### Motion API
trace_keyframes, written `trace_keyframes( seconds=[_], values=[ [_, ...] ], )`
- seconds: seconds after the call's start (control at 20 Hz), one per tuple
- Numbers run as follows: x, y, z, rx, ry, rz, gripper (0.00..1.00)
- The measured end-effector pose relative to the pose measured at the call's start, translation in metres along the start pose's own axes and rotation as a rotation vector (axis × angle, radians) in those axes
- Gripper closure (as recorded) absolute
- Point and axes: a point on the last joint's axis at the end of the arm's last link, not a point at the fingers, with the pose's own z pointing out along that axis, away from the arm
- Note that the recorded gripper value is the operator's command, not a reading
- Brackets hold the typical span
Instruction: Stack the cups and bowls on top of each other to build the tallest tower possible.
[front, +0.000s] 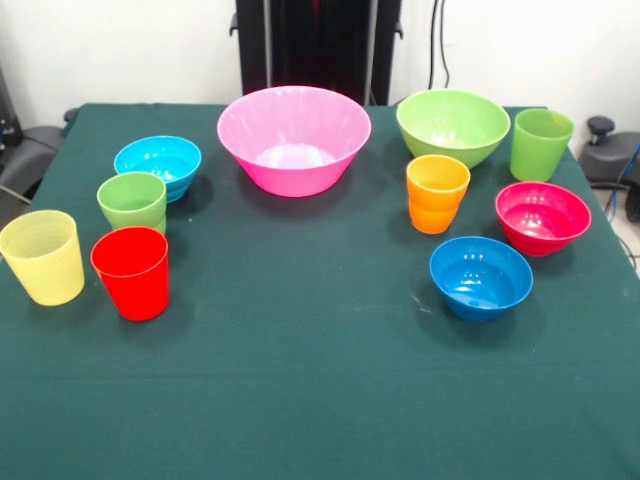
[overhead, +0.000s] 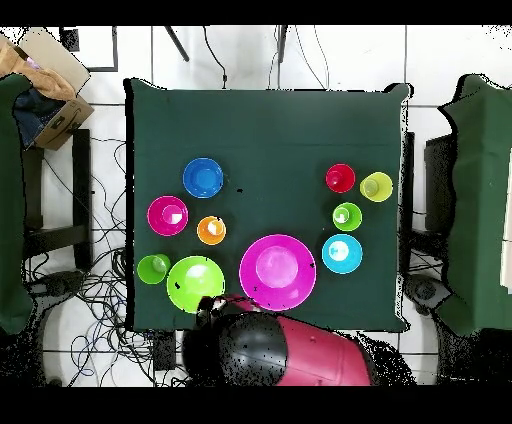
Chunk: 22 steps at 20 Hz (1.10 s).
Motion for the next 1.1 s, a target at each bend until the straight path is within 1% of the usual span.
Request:
trace_keyframes(
  seconds=[0.2,0.4,0.55,0.7,0.9,1.1],
  values=[
    [-0.005,-0.025,-0.001,0.003,-0.002,0.028,0.0],
    [-0.007,-0.04,0.002,0.019,0.003,0.033,0.0],
    [-0.007,-0.043,0.006,0.03,0.005,0.021,0.0],
    [-0.007,-0.043,0.013,0.04,0.008,0.0,0.0],
    [-0.007,-0.041,0.021,0.04,0.011,-0.018,0.0],
    [-0.006,-0.038,0.028,0.037,0.002,-0.032,0.0]
  ],
)
